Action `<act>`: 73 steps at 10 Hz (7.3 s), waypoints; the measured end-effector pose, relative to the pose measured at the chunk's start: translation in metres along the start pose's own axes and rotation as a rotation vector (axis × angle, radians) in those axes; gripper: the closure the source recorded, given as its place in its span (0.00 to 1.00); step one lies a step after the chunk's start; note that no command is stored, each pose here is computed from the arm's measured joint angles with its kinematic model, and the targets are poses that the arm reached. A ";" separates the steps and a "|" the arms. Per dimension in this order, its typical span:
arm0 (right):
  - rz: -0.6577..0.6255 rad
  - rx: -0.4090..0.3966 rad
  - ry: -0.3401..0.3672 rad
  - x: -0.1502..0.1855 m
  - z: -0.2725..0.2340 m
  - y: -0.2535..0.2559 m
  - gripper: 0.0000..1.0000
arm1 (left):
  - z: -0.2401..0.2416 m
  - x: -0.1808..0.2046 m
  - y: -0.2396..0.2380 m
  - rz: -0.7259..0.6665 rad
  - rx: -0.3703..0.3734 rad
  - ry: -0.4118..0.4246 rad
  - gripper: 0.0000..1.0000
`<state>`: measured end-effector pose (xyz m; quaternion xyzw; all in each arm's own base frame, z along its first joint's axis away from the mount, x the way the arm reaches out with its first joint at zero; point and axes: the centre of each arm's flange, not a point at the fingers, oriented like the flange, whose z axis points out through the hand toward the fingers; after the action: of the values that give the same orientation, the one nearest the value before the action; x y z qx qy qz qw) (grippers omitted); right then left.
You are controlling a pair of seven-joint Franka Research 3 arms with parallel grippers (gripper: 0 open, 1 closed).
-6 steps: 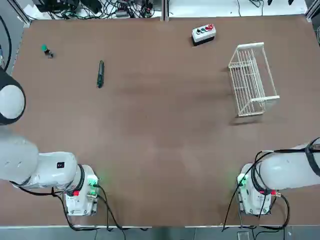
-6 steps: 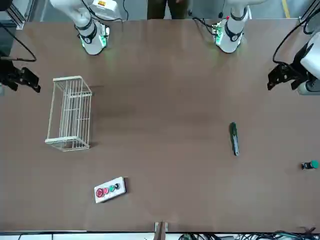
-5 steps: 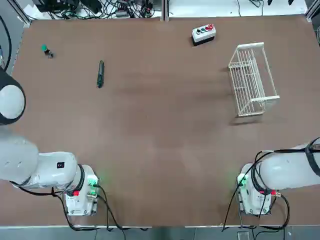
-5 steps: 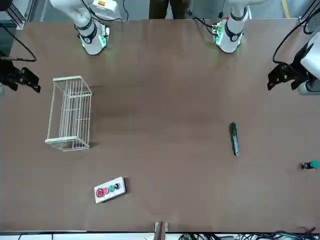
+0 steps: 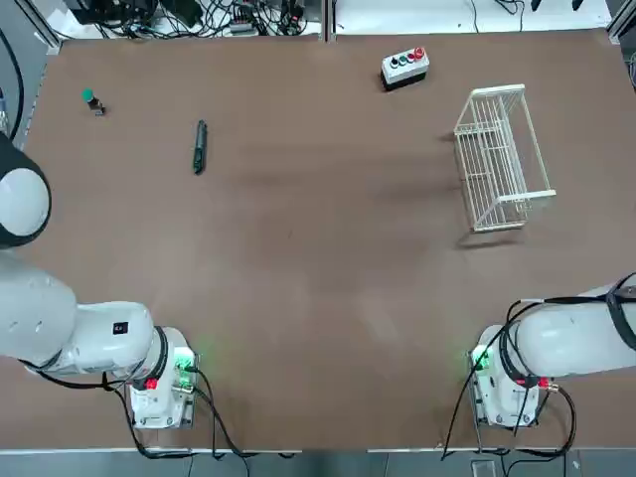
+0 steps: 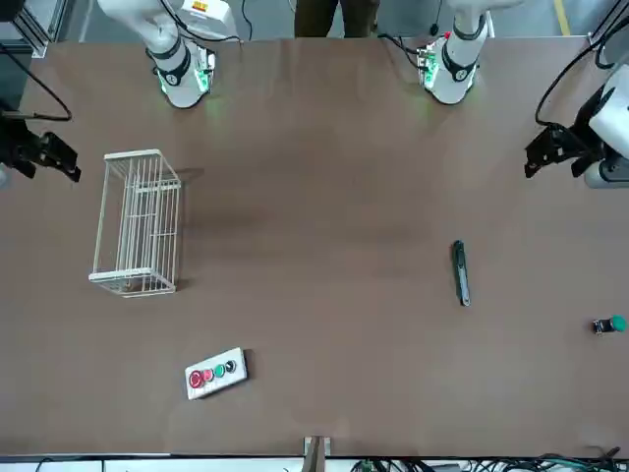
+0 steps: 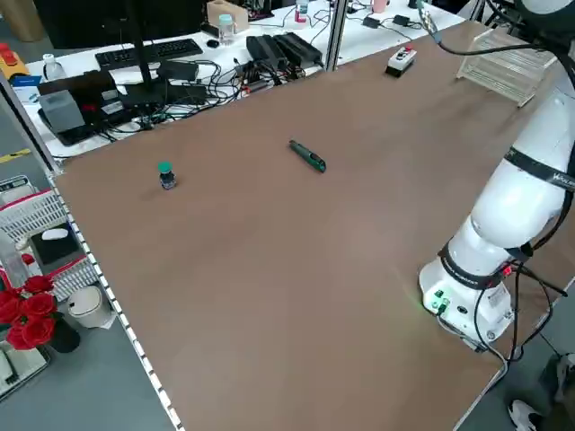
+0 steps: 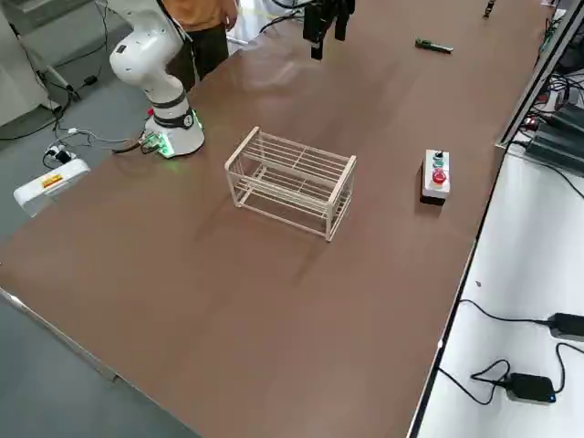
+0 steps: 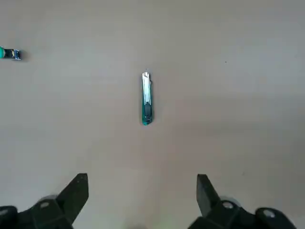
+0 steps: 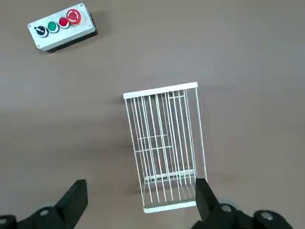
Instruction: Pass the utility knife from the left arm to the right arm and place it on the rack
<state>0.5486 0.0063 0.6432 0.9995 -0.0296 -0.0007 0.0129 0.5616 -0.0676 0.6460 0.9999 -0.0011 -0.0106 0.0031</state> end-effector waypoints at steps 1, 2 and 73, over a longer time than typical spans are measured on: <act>-0.012 0.001 0.003 0.000 0.000 -0.007 0.00 | 0.010 0.006 -0.001 -0.021 -0.002 -0.012 0.00; -0.029 0.002 0.007 -0.001 -0.001 -0.016 0.00 | 0.027 0.016 -0.002 -0.048 -0.003 -0.033 0.00; -1.022 0.399 0.295 -0.084 0.028 -0.461 0.03 | 0.132 0.016 0.304 -1.221 -0.266 -0.378 0.64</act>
<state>0.4915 0.4702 0.6035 0.8594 0.4605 0.1385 -0.1739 0.5744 -0.3722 0.5158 0.7925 0.5681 -0.1864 0.1201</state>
